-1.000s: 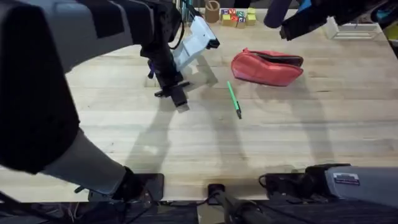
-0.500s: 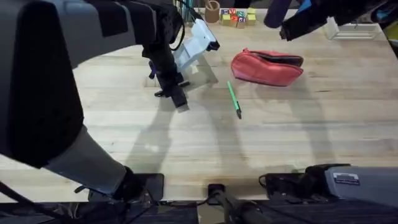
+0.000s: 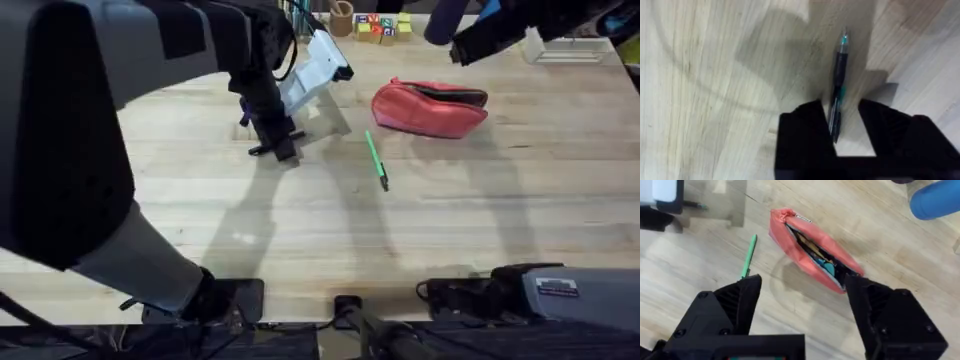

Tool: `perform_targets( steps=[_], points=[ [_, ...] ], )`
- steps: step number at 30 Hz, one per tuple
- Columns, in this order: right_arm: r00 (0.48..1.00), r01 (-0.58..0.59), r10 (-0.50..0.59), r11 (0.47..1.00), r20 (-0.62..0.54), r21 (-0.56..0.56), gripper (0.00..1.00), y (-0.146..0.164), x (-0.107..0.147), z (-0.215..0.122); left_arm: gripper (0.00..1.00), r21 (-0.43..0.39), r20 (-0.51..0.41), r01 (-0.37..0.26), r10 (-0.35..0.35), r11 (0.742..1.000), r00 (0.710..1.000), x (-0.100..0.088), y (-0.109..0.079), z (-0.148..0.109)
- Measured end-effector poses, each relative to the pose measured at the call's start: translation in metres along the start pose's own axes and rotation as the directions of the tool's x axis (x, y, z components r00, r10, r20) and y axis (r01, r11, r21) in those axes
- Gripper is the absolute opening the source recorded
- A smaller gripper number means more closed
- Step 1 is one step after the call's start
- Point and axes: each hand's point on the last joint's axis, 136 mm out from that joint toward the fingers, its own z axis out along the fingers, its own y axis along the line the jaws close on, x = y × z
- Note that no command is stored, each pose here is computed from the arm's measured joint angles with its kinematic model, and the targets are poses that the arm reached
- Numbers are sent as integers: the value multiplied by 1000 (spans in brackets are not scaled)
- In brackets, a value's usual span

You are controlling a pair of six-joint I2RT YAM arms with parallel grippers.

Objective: Unzip the bag, pick up the pens from the table one at a time and place them inside, then zip the bag closed.

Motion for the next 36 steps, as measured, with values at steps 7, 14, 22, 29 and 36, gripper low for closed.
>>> perform_targets(
  steps=[7, 14, 22, 29, 36],
  points=[
    [1000, 0, 0, 1000, 0, 0, 996, 0, 0, 0, 255, 8, 3, 1, -1, 1000, 1000, 0, -2, 0],
    [1000, 0, 0, 1000, 0, 0, 996, 0, 0, 0, 85, 17, 9, 1, -1, 1000, 1000, -1, -3, 0],
    [1000, 0, 0, 1000, 0, 0, 996, 0, 0, 0, 48, 17, 12, 1, -1, 1000, 1000, -2, -3, -1],
    [1000, -17, 17, 1000, 0, 0, 997, 0, 0, -1, 41, 16, 13, 1, -1, 1000, 1000, -2, -3, -1],
    [999, -18, 17, 1000, 49, 19, 996, 7, 4, -27, 43, 18, 10, 16, -17, 1000, 1000, -3, -2, -1]
  ],
)
